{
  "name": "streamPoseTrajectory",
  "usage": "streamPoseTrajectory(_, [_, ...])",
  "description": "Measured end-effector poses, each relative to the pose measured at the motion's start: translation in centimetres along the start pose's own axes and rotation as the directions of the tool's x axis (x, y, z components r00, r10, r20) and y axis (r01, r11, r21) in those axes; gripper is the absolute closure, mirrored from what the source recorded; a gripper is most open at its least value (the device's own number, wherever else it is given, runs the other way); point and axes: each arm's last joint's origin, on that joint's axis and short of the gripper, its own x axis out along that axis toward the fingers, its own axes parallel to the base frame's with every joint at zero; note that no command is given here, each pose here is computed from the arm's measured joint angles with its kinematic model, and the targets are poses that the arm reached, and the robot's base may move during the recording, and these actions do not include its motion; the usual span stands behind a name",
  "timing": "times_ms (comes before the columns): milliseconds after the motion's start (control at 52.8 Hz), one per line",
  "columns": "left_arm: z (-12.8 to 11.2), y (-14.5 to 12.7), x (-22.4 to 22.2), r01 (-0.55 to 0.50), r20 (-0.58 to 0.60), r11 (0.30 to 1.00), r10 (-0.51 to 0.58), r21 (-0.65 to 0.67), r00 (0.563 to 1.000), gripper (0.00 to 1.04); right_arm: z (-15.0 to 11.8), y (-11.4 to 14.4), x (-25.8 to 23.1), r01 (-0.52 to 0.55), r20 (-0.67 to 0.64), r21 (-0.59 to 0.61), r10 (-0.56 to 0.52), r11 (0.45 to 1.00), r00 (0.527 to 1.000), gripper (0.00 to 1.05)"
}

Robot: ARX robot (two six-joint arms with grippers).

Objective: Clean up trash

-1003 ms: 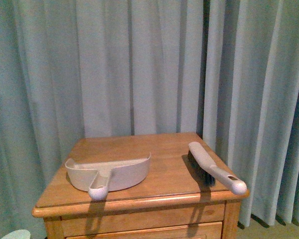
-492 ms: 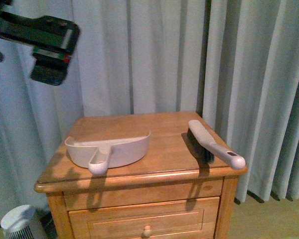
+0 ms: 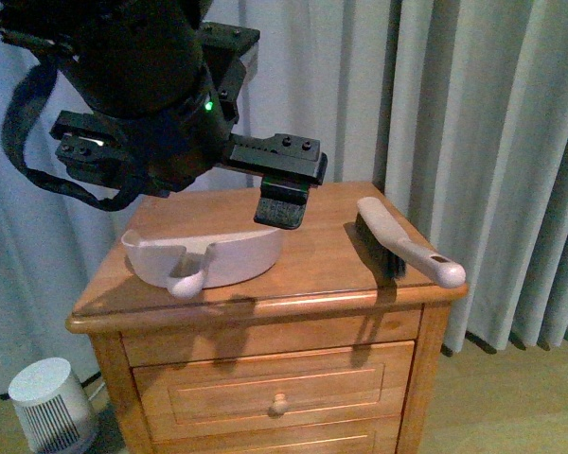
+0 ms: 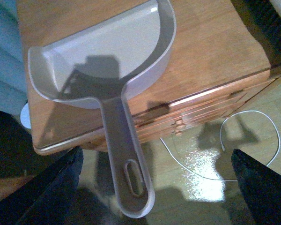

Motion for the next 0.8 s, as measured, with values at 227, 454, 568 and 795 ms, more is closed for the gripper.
streamPoseTrajectory(227, [-1.2, -0.6, 3.3, 0.011, -0.076, 0.999, -0.014, -0.050, 0.997, 0.08, 0.0, 0.0, 0.0, 0.000, 0.000, 0.000, 0.000, 1.000, 1.000, 0.07])
streamPoseTrajectory(454, [-1.2, 0.1, 5.7, -0.018, -0.108, 0.997, 0.010, -0.080, 0.994, 0.08, 0.0, 0.0, 0.0, 0.000, 0.000, 0.000, 0.000, 1.000, 1.000, 0.07])
streamPoseTrajectory(568, [-1.3, 0.6, 6.6, -0.031, -0.118, 0.996, 0.021, -0.088, 0.993, 0.08, 0.0, 0.0, 0.0, 0.000, 0.000, 0.000, 0.000, 1.000, 1.000, 0.07])
streamPoseTrajectory(795, [-1.4, 1.0, 7.0, -0.038, -0.115, 0.995, 0.027, -0.096, 0.993, 0.08, 0.0, 0.0, 0.0, 0.000, 0.000, 0.000, 0.000, 1.000, 1.000, 0.07])
